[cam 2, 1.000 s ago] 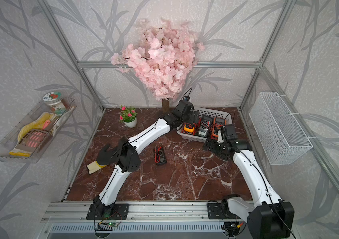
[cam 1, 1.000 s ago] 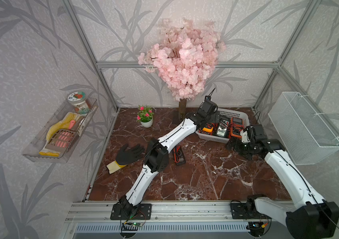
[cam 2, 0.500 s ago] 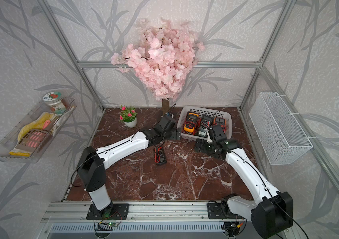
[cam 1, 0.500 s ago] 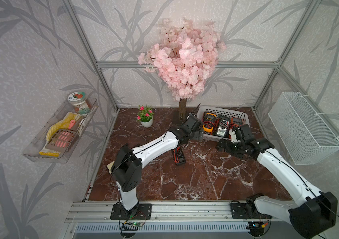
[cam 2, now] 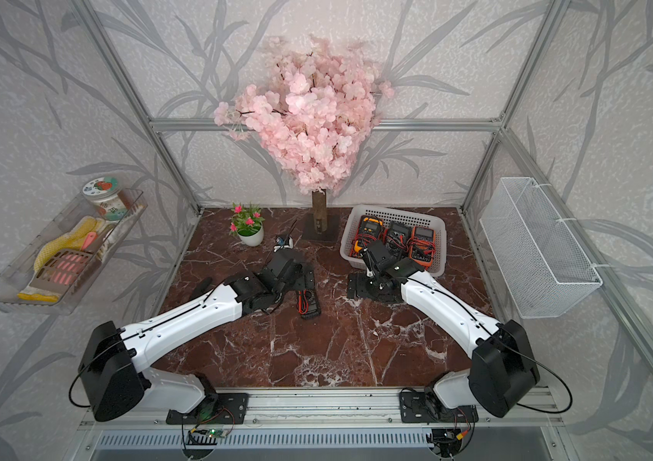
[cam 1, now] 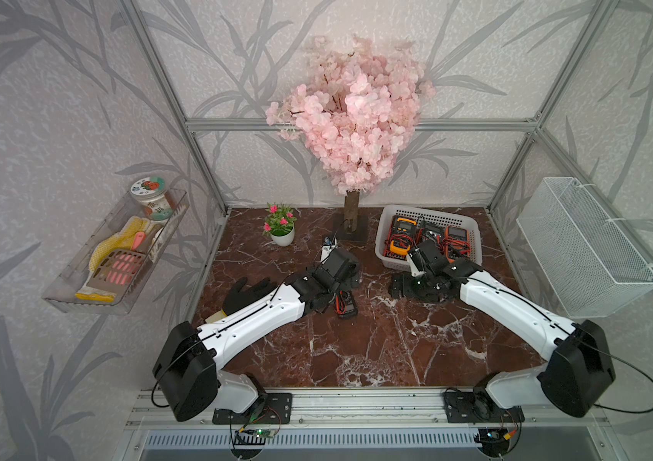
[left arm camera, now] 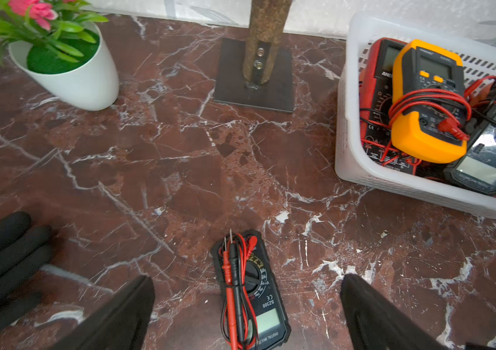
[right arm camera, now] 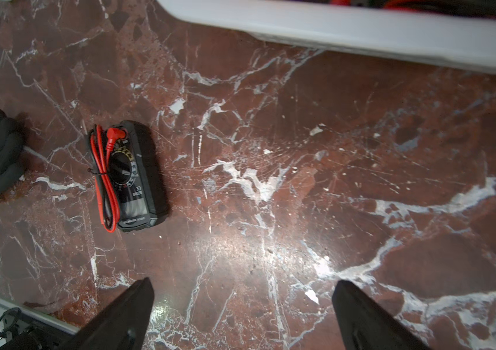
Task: Put the multimeter into the basket
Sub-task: Place the multimeter in the basket, then pick up the multimeter from the center of the board, then place the multimeter in the basket.
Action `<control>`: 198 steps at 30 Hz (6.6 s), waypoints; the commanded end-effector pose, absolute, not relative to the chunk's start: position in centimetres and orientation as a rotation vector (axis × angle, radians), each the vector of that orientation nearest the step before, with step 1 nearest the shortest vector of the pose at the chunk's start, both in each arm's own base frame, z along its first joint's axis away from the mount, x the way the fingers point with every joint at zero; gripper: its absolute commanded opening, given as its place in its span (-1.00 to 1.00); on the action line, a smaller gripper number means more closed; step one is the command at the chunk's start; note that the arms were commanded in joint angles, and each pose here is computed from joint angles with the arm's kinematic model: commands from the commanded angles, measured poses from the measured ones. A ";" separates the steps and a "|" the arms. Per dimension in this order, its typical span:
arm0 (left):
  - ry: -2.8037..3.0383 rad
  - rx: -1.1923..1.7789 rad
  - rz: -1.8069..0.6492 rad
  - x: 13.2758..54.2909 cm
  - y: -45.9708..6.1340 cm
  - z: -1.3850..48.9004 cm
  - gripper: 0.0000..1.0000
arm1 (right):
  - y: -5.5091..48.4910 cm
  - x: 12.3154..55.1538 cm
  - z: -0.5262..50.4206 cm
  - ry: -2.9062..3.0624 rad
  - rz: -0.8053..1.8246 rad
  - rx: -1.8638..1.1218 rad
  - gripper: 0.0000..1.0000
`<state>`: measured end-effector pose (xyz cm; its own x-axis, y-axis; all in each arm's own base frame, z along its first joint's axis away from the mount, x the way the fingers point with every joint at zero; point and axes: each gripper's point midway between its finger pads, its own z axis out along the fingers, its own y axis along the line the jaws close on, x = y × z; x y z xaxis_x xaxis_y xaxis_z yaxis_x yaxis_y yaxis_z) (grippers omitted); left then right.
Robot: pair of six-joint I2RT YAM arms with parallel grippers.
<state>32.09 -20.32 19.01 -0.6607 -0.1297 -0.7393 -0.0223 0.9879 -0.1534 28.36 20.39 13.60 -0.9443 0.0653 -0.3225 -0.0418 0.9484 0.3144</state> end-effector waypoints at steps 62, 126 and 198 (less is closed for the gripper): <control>2.469 -0.653 -0.077 26.9 -3.5 12.8 1.00 | 36.7 30.5 4.0 2.946 0.177 -0.505 0.96; 2.357 -0.480 -0.636 36.1 -15.1 21.1 1.00 | 24.3 33.8 19.9 2.688 0.253 -0.146 0.10; 2.445 -0.232 -0.600 37.0 -20.8 21.0 1.00 | -1.2 47.9 16.4 2.656 -0.043 0.461 0.67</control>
<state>36.54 -20.66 19.99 -0.8129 -0.3039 -0.4968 -0.0399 0.8801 -0.4732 47.95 -0.98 15.99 -0.8428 0.3175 -0.4346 0.3302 0.9427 0.0483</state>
